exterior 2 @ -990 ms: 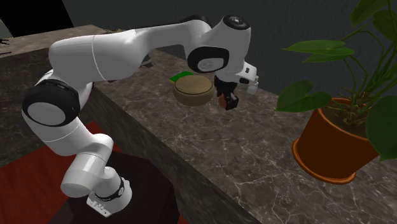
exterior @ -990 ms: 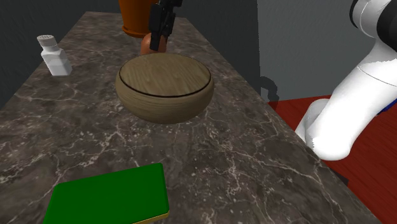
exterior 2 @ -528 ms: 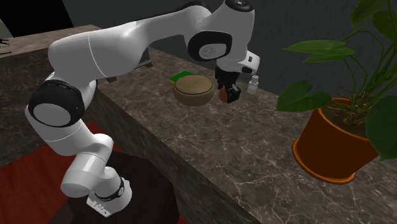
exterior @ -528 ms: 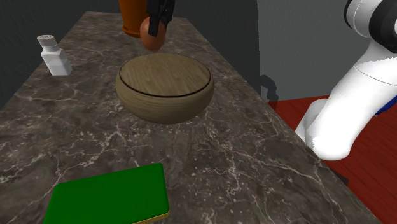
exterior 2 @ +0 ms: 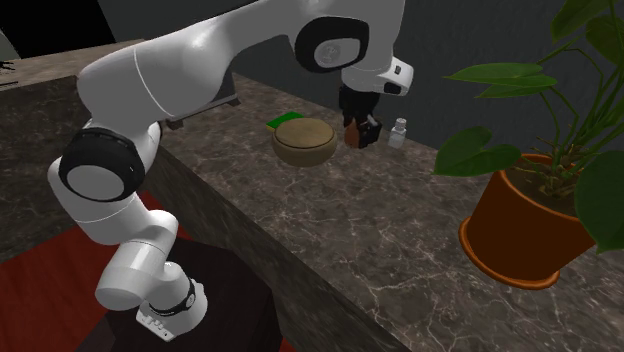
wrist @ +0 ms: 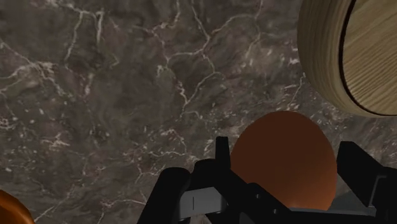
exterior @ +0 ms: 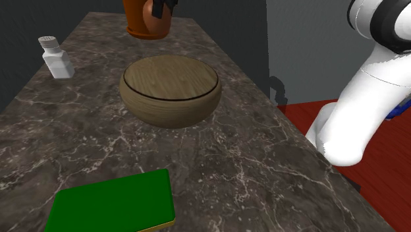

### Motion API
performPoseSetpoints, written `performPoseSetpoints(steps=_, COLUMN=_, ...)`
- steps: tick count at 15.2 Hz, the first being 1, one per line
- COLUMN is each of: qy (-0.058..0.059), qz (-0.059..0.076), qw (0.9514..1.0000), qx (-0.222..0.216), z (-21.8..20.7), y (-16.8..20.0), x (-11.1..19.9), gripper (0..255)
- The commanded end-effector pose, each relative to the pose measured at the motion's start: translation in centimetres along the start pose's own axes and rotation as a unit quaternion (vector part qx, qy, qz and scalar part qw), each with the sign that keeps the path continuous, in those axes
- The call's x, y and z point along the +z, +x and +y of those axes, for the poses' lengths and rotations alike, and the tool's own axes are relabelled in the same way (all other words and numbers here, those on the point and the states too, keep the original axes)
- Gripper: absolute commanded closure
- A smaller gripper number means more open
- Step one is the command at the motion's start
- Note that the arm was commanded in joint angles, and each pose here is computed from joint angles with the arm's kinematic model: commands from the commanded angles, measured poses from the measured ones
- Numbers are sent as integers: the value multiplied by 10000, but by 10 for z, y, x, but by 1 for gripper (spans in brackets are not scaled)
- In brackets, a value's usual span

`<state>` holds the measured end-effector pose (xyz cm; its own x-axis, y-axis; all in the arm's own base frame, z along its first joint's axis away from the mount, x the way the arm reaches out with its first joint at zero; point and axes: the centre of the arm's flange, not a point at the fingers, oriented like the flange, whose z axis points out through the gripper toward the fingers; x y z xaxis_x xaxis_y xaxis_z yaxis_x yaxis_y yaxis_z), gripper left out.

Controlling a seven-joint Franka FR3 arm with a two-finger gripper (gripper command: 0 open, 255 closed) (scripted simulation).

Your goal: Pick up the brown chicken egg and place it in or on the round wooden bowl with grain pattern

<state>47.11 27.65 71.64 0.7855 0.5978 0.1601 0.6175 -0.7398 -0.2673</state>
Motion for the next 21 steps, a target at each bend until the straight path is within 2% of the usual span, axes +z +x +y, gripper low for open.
performPoseSetpoints(steps=1, qy=0, qz=0, qw=10000, qx=-1, z=-3, y=1, x=-11, gripper=255)
performPoseSetpoints(steps=8, qy=0, qz=0, qw=10000, qx=-1, z=-12, y=7, x=-44, gripper=255)
performPoseSetpoints(steps=21, qy=0, qz=0, qw=10000, qx=-1, z=-158, y=-79, x=-18, gripper=255)
